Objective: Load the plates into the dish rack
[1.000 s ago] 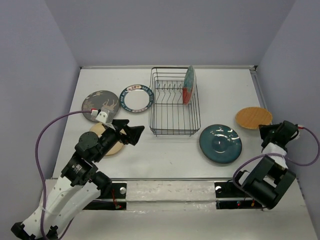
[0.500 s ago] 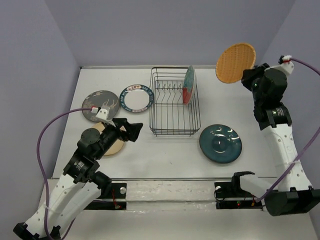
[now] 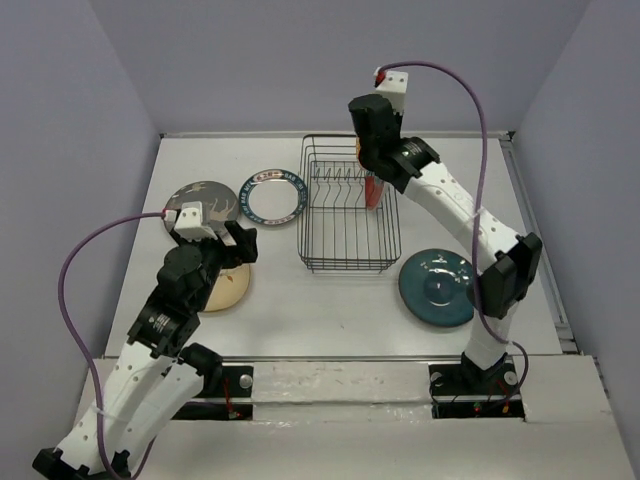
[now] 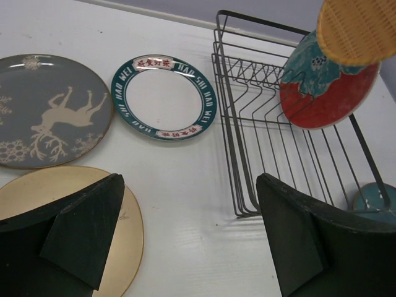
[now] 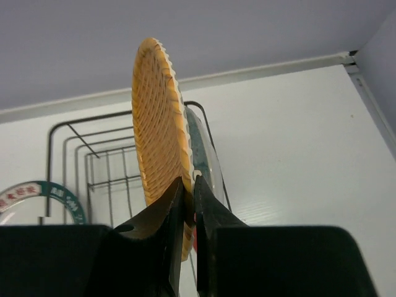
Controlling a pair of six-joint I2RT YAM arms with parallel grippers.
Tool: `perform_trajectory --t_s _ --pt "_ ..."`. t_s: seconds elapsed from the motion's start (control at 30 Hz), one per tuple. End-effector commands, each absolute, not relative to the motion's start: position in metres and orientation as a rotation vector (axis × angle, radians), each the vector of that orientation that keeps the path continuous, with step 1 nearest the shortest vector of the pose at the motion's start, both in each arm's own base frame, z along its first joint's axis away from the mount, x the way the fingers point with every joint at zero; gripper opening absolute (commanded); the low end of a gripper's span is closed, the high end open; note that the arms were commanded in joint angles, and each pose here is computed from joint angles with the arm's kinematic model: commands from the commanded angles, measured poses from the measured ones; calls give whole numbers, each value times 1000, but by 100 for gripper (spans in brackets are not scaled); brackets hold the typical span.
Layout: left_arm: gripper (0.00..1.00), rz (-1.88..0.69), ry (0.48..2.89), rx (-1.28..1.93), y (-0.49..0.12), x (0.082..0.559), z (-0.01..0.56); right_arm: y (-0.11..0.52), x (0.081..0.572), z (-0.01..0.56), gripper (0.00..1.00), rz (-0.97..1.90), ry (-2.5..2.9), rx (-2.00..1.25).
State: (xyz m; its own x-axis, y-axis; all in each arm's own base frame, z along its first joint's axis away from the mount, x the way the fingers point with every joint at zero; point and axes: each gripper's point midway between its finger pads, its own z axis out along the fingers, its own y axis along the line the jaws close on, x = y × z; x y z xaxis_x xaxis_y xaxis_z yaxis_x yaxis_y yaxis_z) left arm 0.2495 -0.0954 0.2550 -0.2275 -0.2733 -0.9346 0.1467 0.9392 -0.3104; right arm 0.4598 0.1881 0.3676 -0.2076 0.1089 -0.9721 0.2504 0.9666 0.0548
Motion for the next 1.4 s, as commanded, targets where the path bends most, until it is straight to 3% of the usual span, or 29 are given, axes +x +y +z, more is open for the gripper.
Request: perform_trajectory --t_s 0.0,0.33,0.63,0.9,0.97,1.0,1.07,1.2,1.37 --pt "99 -311 1697 -202 -74 256 277 162 455 391 7 -356 1716 343" --pt "99 -397 1715 -277 -83 257 271 178 467 314 7 -409 1850 315" --pt "99 -525 1700 -98 -113 249 278 203 473 218 7 -378 2027 286" --pt "99 -548 1697 -9 -122 245 279 225 480 218 7 -325 2025 254" --pt "99 -561 1695 0 -124 243 280 231 478 223 25 -307 2028 226" --pt "99 -567 1695 2 -125 242 280 231 477 231 47 -288 2019 232" --pt "99 -576 1697 7 -127 242 280 237 471 240 66 -239 2022 219" --pt "99 -595 1695 33 -131 238 281 229 453 280 76 -146 1990 233" --pt "99 -604 1680 45 -133 234 286 198 400 329 78 39 1908 273"
